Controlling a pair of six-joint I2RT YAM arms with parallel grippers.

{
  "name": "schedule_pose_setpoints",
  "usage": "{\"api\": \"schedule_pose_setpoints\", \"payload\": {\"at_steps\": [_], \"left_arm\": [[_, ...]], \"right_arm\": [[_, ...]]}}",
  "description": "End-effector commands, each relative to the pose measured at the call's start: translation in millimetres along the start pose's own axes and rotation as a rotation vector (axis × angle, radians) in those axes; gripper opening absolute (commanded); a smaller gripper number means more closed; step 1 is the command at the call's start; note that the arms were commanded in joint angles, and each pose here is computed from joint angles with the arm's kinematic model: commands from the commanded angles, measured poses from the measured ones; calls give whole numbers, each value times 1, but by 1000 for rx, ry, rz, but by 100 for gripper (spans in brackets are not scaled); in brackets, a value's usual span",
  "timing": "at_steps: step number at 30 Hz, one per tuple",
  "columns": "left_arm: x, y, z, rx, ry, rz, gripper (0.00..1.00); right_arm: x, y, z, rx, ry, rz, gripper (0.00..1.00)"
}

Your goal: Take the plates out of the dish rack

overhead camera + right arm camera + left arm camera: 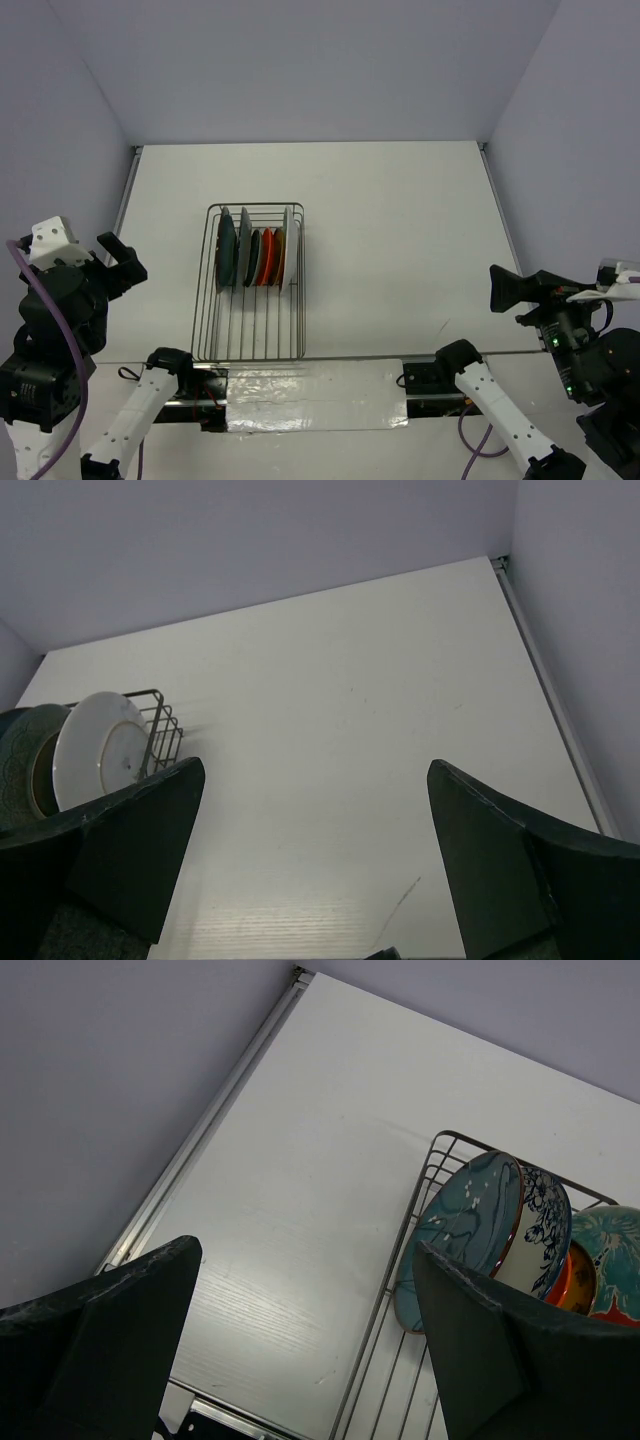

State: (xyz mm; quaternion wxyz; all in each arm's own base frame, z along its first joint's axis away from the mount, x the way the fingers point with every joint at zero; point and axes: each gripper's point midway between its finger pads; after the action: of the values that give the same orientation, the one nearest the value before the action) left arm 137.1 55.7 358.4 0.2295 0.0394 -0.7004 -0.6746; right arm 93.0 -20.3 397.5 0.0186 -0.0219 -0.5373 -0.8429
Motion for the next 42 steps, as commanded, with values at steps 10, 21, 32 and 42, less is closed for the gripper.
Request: {"api": "schedule_pose_setpoints", "payload": {"at_steps": [10,21,32,42], "left_arm": [[4,8,-2,14,-26,-40,100],[7,18,-83,49,-431,-37,100],[-79,-50,-182,101,-640,269,92],[-113,-77,-186,88,-559,342,67]], "right_arm": [[0,7,17,-3,91,-31,100],[-11,-36,63,25,344,135,100],[-15,-72,77,41,446,268,100],[-19,-91,78,32,467,309,100]]}}
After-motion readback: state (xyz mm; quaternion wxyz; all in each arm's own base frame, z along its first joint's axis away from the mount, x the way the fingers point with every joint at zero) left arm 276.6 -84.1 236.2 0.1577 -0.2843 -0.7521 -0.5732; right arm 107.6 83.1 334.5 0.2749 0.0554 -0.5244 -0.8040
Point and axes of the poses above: each gripper's point midway between its finger pads, its own x axis back along the fingers, its own z axis along the line the jaws close on, y = z × x, and after that the axes turned 10 degrees about -x, right-handed
